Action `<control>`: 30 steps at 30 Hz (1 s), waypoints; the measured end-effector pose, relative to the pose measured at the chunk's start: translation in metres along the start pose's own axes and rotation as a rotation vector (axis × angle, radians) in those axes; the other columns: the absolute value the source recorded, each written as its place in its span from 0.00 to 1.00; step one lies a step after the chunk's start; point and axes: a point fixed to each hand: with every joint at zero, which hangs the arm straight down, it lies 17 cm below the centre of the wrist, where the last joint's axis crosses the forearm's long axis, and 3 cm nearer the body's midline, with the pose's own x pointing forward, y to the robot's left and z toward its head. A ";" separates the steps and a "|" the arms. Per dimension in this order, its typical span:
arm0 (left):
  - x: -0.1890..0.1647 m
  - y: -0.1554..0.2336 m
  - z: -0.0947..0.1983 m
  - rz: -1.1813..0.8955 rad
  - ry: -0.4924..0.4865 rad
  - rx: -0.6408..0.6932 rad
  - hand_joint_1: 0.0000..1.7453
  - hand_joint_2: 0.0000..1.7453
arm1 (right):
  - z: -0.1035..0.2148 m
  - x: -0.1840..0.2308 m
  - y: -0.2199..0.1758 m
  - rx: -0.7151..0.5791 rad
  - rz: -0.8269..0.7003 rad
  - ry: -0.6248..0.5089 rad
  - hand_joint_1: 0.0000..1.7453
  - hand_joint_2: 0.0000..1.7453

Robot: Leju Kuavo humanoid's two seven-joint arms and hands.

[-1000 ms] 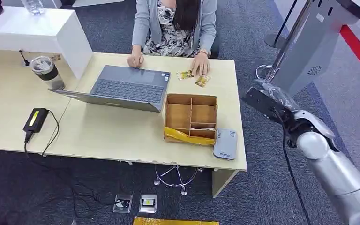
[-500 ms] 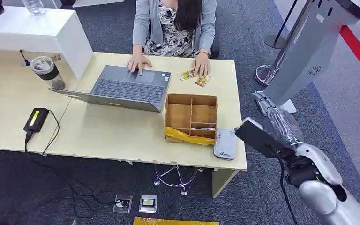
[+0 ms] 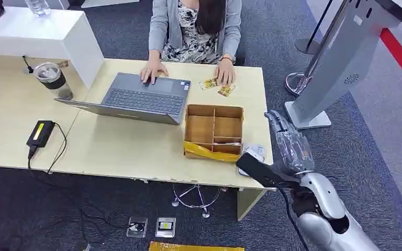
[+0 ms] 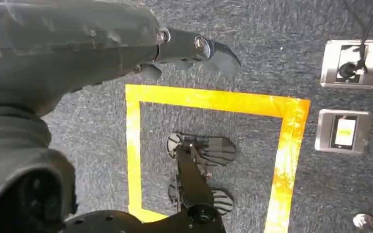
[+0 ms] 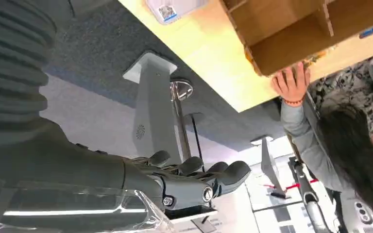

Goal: Pass the card to the sensor for recognition and then transmit it.

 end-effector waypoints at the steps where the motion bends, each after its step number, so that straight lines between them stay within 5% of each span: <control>1: 0.000 -0.001 0.000 0.000 0.001 -0.001 0.00 0.00 | 0.000 0.002 0.004 0.007 0.000 0.002 0.00 1.00; 30: 0.000 -0.004 0.000 0.005 0.010 -0.005 0.00 0.00 | -0.046 0.072 0.060 0.128 0.018 -0.082 0.00 1.00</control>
